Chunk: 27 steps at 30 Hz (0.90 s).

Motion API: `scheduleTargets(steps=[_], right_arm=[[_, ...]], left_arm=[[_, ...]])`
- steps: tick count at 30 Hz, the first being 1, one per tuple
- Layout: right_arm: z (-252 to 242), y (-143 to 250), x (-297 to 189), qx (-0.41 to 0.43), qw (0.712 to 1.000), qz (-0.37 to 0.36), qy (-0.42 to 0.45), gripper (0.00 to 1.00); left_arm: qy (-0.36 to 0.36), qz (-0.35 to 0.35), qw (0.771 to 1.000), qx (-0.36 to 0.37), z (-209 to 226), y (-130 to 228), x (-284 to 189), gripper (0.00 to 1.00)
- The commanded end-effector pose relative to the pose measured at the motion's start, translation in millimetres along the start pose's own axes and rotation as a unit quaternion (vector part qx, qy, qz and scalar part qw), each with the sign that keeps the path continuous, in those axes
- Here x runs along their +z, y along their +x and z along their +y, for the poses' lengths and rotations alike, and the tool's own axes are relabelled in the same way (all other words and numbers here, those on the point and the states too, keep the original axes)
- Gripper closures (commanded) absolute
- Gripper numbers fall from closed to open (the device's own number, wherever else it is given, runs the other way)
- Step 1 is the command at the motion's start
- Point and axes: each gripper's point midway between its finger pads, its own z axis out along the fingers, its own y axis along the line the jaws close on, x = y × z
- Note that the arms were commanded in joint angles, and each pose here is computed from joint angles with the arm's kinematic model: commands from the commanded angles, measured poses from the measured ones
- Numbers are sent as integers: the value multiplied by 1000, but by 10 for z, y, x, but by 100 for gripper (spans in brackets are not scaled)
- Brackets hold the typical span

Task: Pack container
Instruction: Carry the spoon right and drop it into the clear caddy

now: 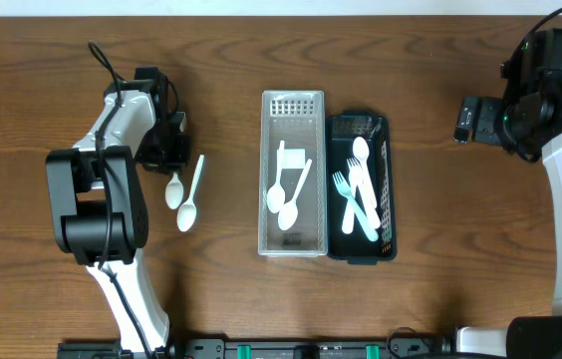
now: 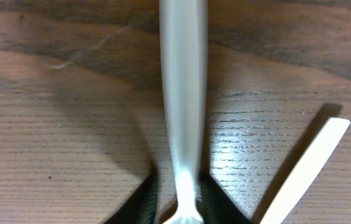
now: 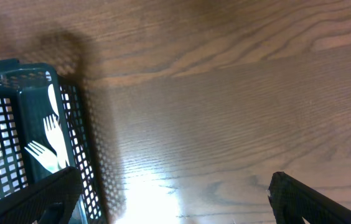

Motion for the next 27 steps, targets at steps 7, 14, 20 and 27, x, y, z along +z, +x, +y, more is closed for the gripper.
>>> scheduleTargets(steps=[7, 14, 20, 27], right_arm=[[-19, 6, 33, -2, 1000, 5, 0, 1], [-19, 6, 33, -2, 1000, 5, 0, 1], [-19, 5, 33, -2, 1000, 5, 0, 1], [-19, 5, 33, -2, 1000, 5, 0, 1]], left_arm=[[1, 19, 1000, -1, -7, 76, 124, 94], [-1, 0, 1000, -15, -14, -16, -170, 94], [1, -86, 996, 11, -336, -66, -1090, 94], [22, -188, 979, 77, -1242, 176, -1869, 94]])
